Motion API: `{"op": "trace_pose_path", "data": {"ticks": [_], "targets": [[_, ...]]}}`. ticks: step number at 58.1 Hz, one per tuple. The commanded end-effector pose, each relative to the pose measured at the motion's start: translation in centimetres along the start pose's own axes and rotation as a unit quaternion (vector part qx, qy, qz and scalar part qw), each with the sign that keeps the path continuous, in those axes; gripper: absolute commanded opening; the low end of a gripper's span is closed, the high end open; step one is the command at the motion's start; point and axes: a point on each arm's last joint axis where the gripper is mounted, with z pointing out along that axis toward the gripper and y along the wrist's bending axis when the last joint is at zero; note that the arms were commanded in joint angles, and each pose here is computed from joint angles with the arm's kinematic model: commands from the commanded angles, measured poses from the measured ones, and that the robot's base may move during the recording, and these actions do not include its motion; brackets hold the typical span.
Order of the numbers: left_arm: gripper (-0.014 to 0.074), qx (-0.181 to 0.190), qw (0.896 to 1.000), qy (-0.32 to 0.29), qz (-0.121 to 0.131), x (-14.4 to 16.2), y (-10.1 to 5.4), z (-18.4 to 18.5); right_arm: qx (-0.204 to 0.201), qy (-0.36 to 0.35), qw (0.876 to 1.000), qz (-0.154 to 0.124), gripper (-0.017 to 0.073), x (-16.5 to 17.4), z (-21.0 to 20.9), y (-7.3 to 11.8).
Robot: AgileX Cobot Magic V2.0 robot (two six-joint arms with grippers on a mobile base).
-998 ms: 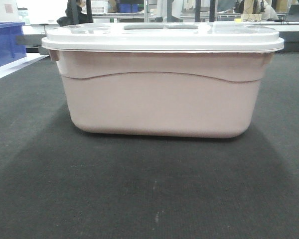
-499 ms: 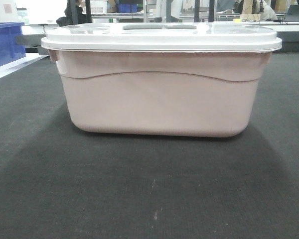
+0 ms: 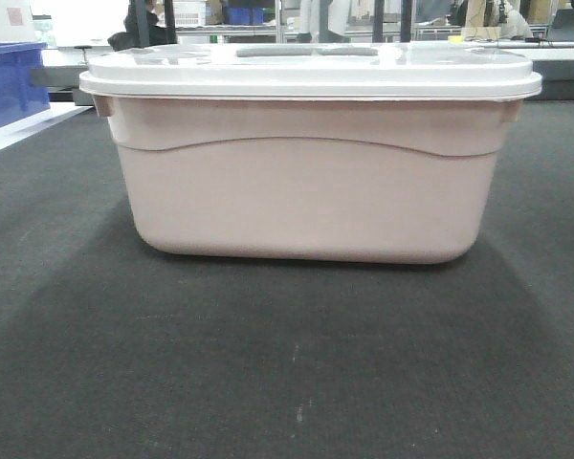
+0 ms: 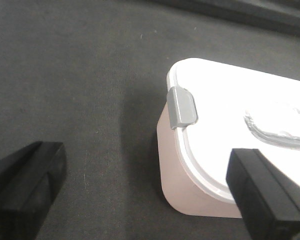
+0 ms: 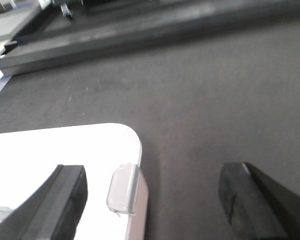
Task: Grab white bin and place on right shelf
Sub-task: 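Close both grippers on the grey lid handles at opposite ends of the bin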
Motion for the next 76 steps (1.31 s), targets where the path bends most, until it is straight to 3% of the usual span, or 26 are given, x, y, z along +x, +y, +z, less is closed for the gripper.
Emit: {"op": "trace_pose_path", "data": {"ticks": [1, 4, 11, 17, 22, 29, 35, 37, 43, 52, 58, 65, 76], "targets": [[0.0552, 0.019, 1.000, -0.006, -0.013, -2.5, 0.3, 1.2, -0.011, -0.007, 0.998, 0.062, 0.0635, -2.0, 0.8, -0.4], [0.0546, 0.046, 0.998, 0.012, -0.031, -3.1, 1.0, 2.5, -0.015, 0.019, 0.995, 0.095, 0.0635, -2.0, 1.9, -1.3], [0.0545, 0.129, 0.987, 0.040, -0.089, -3.6, 3.7, 5.5, -0.048, 0.072, 0.988, 0.128, 0.0635, -1.5, 4.3, -3.6], [0.0545, 0.203, 0.967, 0.039, -0.146, -3.5, 6.6, 7.9, -0.112, 0.101, 0.977, 0.149, 0.0635, -1.0, 6.4, -5.2], [0.0545, 0.253, 0.949, 0.047, -0.183, -3.0, 8.1, 9.9, -0.160, 0.096, 0.968, 0.169, 0.0635, -0.5, 8.0, -6.2], [0.0545, 0.282, 0.934, 0.073, -0.208, -1.6, 9.6, 12.6, -0.213, 0.067, 0.954, 0.202, 0.0635, 1.2, 9.8, -7.2], [0.0545, 0.304, 0.921, 0.080, -0.231, -0.6, 10.5, 14.5, -0.227, 0.041, 0.941, 0.248, 0.0635, 3.4, 10.9, -8.3], [0.0545, 0.319, 0.912, 0.073, -0.247, -0.4, 10.8, 15.2, -0.225, 0.036, 0.938, 0.260, 0.0635, 4.4, 11.2, -8.7], [0.0545, 0.356, 0.893, 0.052, -0.269, -0.1, 10.8, 16.7, -0.229, 0.011, 0.924, 0.306, 0.0635, 6.8, 12.0, -9.6], [0.0545, 0.378, 0.878, 0.059, -0.286, 0.8, 9.6, 18.8, -0.243, 0.060, 0.915, 0.316, 0.0635, 9.5, 13.8, -8.7], [0.0545, 0.383, 0.872, 0.070, -0.297, 1.5, 8.6, 20.1, -0.255, 0.081, 0.914, 0.305, 0.0635, 10.3, 14.7, -7.6], [0.0545, 0.372, 0.877, 0.078, -0.294, 2.0, 7.5, 21.0, -0.264, 0.093, 0.912, 0.300, 0.0635, 10.7, 15.3, -7.0], [0.0545, 0.382, 0.871, 0.080, -0.298, 2.1, 6.0, 21.5, -0.297, 0.070, 0.914, 0.269, 0.0635, 8.1, 15.7, -5.8]]}}
